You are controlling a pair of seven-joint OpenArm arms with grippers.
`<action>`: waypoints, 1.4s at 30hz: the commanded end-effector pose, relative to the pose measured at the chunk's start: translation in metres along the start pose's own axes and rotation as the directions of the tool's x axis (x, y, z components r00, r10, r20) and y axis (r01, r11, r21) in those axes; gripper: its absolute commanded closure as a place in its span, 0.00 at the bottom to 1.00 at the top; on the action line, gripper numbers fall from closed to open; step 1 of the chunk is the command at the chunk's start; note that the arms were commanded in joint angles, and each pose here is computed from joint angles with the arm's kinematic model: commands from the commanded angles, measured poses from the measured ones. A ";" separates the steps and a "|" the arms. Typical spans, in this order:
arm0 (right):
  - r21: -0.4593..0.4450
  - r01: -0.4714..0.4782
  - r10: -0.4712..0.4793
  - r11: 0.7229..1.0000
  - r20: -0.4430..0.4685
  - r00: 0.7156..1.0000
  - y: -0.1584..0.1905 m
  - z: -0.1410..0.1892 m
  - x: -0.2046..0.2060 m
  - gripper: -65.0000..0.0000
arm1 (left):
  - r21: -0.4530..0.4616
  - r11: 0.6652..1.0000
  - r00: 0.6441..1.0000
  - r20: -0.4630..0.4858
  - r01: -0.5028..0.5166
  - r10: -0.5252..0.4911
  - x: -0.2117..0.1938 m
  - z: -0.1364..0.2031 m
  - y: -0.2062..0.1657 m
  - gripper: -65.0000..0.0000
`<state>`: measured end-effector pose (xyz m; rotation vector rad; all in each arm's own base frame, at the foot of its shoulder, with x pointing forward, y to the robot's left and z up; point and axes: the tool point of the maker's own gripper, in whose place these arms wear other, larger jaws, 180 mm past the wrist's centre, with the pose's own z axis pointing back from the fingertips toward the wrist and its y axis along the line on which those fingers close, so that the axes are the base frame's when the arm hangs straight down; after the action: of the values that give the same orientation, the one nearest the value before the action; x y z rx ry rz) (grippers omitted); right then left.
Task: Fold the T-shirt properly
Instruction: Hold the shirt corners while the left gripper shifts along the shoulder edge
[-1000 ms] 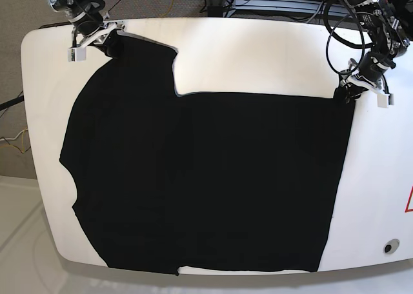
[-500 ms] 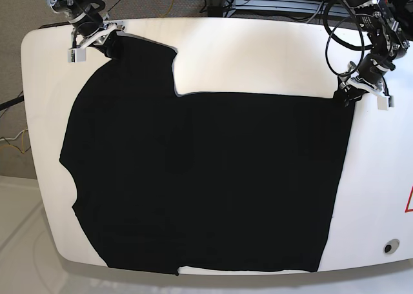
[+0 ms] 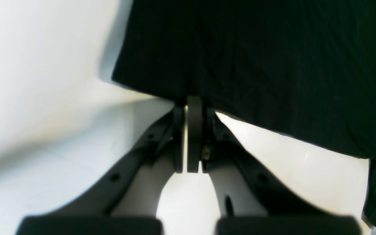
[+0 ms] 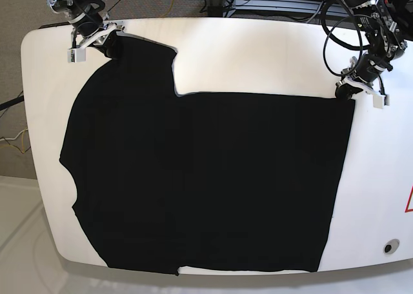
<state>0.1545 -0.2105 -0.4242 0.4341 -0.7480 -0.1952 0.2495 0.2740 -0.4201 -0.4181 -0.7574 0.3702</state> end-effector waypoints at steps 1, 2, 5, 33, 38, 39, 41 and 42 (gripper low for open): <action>0.000 -0.020 0.020 1.000 0.014 1.000 -0.001 0.003 0.006 1.00 | 0.011 1.000 0.999 0.030 0.027 -0.027 0.011 0.004 0.002 1.00; 0.003 -0.024 0.024 1.000 0.013 1.000 0.000 0.003 0.006 1.00 | 0.018 0.999 0.999 0.030 0.038 -0.038 0.012 0.005 0.002 1.00; 0.003 -0.023 0.023 1.000 0.014 1.000 0.000 0.003 0.006 1.00 | 0.029 0.998 0.998 0.027 0.050 -0.051 0.012 0.005 0.004 1.00; 0.009 -0.024 0.023 1.000 0.036 0.999 0.001 0.002 0.010 1.00 | 0.009 0.996 0.996 0.026 0.085 -0.085 0.012 0.001 -0.001 0.65; 0.013 -0.026 0.025 1.000 0.047 0.999 0.002 0.002 0.012 1.00 | -0.022 0.995 0.994 0.055 0.095 -0.094 0.022 0.001 -0.007 0.46; 0.013 -0.026 0.026 1.000 0.048 0.999 0.002 0.002 0.012 1.00 | -0.022 0.995 0.994 0.056 0.096 -0.095 0.023 0.001 -0.007 0.46; 0.015 -0.027 0.026 1.000 0.049 0.998 0.002 0.001 0.013 1.00 | -0.021 0.995 0.994 0.058 0.098 -0.097 0.024 0.001 -0.008 0.46; 0.016 -0.027 0.026 1.000 0.049 0.998 0.002 0.001 0.013 1.00 | -0.021 0.995 0.993 0.059 0.100 -0.098 0.025 0.001 -0.008 0.46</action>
<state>0.1572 -0.2112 -0.4226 0.4304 -0.7659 -0.1862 0.2618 0.2718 -0.4091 -0.4101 -0.8168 0.2930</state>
